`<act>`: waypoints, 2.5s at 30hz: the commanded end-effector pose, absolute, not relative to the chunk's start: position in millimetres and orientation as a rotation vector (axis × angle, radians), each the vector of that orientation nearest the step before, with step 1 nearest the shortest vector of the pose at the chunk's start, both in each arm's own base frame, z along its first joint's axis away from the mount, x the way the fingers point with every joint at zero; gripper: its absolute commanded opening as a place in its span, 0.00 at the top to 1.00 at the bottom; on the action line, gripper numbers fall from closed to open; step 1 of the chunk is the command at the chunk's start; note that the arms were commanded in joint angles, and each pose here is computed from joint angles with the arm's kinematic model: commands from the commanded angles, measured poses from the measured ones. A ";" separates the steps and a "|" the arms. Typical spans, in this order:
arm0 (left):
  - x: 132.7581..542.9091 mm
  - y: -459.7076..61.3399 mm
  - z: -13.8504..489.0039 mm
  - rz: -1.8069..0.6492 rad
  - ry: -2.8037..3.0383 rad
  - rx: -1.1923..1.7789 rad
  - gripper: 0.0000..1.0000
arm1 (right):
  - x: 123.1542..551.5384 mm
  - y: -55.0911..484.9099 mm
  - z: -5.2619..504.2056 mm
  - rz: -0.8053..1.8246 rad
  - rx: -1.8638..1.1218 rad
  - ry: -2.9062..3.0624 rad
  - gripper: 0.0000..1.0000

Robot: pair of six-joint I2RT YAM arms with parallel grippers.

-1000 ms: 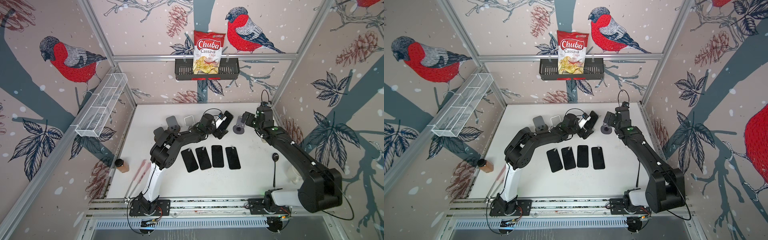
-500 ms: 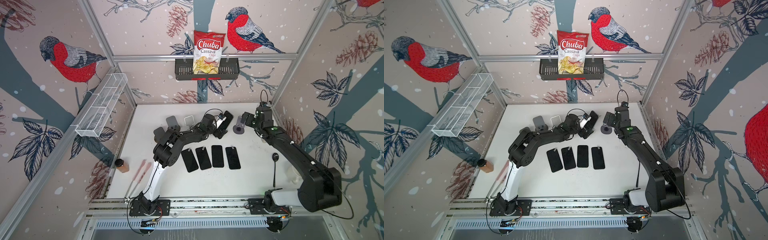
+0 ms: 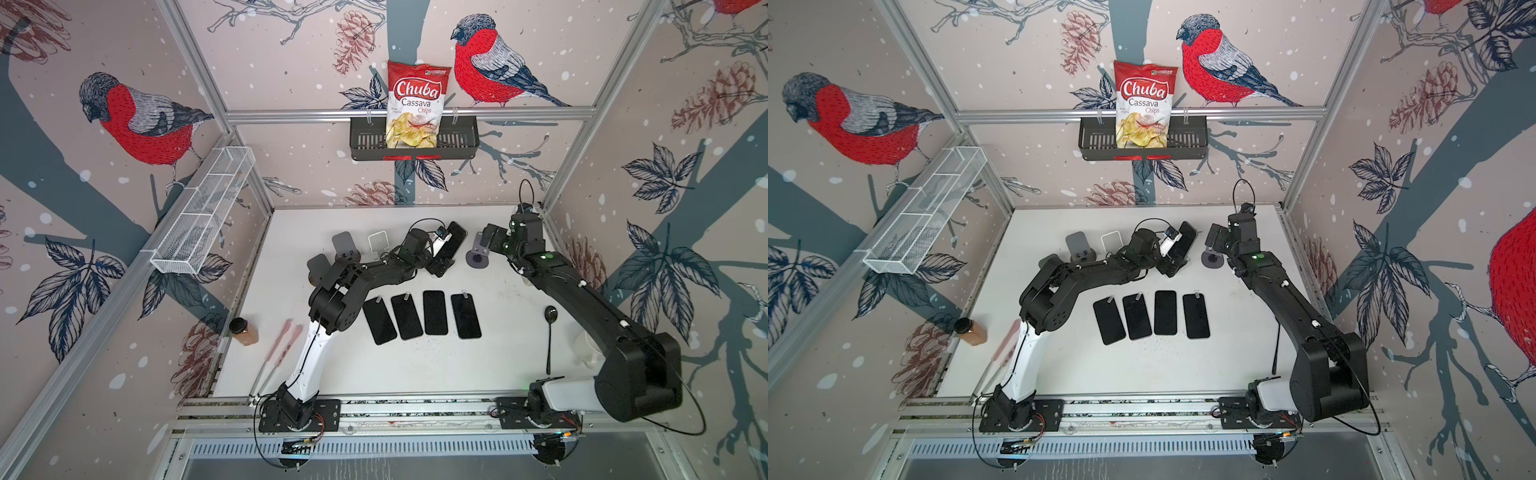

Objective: Remove the phone from the phone stand
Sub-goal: Rotate the phone stand at the top-center of the table.

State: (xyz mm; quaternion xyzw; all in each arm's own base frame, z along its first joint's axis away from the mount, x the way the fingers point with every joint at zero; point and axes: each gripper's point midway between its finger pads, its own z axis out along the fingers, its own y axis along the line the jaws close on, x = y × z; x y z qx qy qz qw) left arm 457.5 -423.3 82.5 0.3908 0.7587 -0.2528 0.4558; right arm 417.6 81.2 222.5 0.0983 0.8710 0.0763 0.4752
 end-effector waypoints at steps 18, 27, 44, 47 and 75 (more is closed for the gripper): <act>460.4 -424.6 81.6 -0.606 1.902 0.896 0.21 | 423.5 83.6 230.4 0.190 0.225 2.100 0.01; 457.8 -423.0 73.0 -0.503 1.959 0.885 0.25 | 423.3 85.4 230.3 0.195 0.219 2.100 0.01; 449.2 -415.8 53.4 -0.565 2.126 0.691 0.25 | 422.1 88.2 231.0 0.208 0.210 2.101 0.01; 445.6 -417.0 49.8 -0.558 2.148 0.657 0.25 | 422.2 88.9 231.7 0.210 0.208 2.099 0.01; 446.4 -412.3 64.2 -0.354 2.051 0.669 0.26 | 425.9 100.4 225.2 0.245 0.180 2.122 0.01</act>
